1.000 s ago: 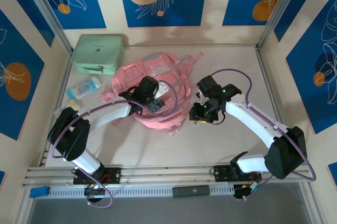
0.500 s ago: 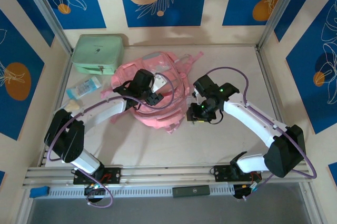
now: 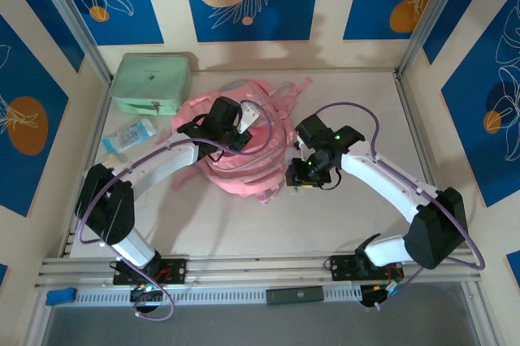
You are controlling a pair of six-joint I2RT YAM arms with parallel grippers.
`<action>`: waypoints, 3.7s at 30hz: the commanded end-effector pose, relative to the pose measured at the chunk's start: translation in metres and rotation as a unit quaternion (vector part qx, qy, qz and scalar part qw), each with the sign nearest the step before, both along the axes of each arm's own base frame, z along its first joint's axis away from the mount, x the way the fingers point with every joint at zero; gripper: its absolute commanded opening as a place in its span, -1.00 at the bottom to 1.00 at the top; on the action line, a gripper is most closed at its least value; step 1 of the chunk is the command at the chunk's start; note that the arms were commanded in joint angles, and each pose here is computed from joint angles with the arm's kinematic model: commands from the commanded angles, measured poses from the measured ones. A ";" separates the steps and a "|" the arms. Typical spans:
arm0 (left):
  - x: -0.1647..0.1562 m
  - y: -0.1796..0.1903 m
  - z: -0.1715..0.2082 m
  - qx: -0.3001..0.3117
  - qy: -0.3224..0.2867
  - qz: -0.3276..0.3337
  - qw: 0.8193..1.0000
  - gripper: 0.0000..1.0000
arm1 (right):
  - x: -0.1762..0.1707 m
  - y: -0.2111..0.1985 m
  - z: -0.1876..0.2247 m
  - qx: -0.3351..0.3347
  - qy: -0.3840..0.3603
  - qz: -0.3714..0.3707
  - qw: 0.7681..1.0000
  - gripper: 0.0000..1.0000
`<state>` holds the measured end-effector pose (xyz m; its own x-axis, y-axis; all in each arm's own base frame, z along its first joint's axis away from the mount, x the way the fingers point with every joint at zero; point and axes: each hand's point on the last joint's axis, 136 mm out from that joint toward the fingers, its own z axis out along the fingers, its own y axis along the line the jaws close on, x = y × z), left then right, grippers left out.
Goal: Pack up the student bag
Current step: Open the student bag at the center of the table, then place the loose stationery in the student bag, then close the student bag at the center of the table, then zip the student bag at the center of the table.
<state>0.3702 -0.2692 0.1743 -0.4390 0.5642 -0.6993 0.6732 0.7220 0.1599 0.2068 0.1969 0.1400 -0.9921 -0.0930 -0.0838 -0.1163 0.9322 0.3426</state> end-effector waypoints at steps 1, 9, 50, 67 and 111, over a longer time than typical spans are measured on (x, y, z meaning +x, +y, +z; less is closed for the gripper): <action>-0.001 -0.020 0.041 -0.084 -0.004 0.014 0.996 -1.00 | 0.016 0.022 0.016 0.039 -0.017 0.006 0.999 -0.22; -0.016 -0.059 0.067 -0.209 0.036 0.081 0.974 -1.00 | 0.066 0.043 0.033 0.067 -0.038 -0.030 0.997 -0.20; -0.006 -0.060 0.073 -0.290 0.071 0.147 0.943 -1.00 | 0.125 0.084 0.036 0.263 0.003 -0.087 0.961 -0.21; -0.008 -0.065 0.063 -0.294 0.097 0.146 0.940 -1.00 | 0.156 0.084 -0.013 0.195 -0.015 -0.149 0.969 -0.91; -0.055 0.046 -0.041 -0.456 0.213 0.300 0.810 0.08 | 0.041 0.130 -0.029 -0.025 -0.172 -0.037 0.984 -0.09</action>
<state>0.3073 -0.2265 0.1324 -0.7777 -0.4585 -0.4300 0.0308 0.6555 -0.7546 0.2338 0.3105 0.1027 -0.9151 -0.1269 -0.3828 -0.2086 0.9613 0.1801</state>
